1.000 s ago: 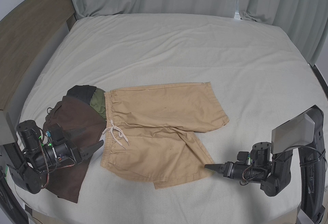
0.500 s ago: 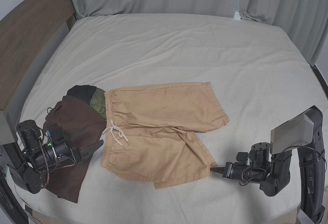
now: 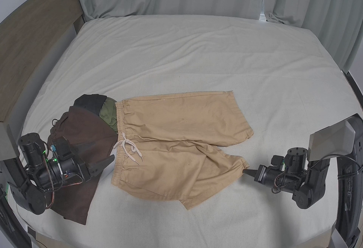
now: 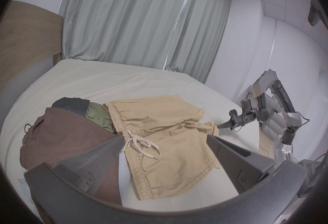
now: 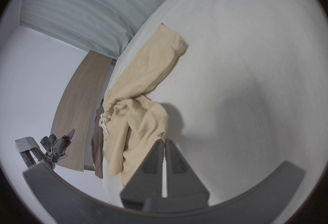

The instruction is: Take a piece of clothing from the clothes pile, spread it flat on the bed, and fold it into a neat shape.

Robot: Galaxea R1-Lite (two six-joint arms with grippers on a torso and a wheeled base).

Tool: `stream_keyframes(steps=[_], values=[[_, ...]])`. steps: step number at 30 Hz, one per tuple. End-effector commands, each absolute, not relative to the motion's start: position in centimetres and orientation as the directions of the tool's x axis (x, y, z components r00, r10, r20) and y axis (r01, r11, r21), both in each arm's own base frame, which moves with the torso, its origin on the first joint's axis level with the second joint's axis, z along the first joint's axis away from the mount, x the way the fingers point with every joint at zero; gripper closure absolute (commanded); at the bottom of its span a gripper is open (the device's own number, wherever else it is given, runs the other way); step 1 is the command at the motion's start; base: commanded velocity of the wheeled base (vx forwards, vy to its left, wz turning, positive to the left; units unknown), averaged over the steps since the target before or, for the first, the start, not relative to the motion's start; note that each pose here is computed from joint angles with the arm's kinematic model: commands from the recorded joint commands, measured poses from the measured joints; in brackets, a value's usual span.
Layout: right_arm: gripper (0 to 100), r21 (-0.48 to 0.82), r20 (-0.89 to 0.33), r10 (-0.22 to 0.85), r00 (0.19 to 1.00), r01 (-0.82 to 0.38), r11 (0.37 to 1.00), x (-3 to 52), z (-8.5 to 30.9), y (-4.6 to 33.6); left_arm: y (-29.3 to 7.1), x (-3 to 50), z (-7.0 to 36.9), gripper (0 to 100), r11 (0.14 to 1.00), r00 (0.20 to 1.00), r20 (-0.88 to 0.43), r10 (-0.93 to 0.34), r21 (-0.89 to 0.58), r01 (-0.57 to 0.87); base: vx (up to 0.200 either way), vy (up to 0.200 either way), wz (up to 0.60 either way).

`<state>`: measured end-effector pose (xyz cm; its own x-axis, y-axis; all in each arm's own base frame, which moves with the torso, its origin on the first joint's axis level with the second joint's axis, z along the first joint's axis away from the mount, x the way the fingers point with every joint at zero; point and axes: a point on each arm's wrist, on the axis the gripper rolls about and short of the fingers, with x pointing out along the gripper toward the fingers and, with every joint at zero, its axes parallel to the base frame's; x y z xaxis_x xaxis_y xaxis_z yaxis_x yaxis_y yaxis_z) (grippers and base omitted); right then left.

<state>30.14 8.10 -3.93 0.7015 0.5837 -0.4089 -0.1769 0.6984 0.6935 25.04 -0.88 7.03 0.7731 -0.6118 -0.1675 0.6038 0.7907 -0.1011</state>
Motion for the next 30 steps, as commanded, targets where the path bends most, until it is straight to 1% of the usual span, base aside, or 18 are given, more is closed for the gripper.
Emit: stream_keyframes(steps=[1,13,25,30], values=[[100,0.692,-0.379,0.568,0.731,-0.183,0.698,30.8,-3.2,7.4,-0.8,25.0,7.0,0,0.791,0.774,-0.168,-0.611,-0.101,0.603,0.000,0.000,0.00],[100,0.687,-0.302,0.525,0.796,-0.201,0.699,33.2,-2.2,5.8,-0.9,25.0,7.0,0,0.791,0.773,-0.168,-0.612,-0.106,0.603,0.000,0.000,0.00],[100,0.677,-0.253,0.491,0.834,-0.210,0.705,34.8,-1.7,5.5,-0.9,25.1,7.1,0,0.791,0.774,-0.165,-0.612,-0.106,0.603,0.000,0.000,0.00],[100,0.677,-0.246,0.496,0.833,-0.219,0.703,35.0,-1.7,5.8,-0.8,25.1,7.1,0,0.792,0.775,-0.163,-0.611,-0.107,0.602,0.000,0.000,0.00]])
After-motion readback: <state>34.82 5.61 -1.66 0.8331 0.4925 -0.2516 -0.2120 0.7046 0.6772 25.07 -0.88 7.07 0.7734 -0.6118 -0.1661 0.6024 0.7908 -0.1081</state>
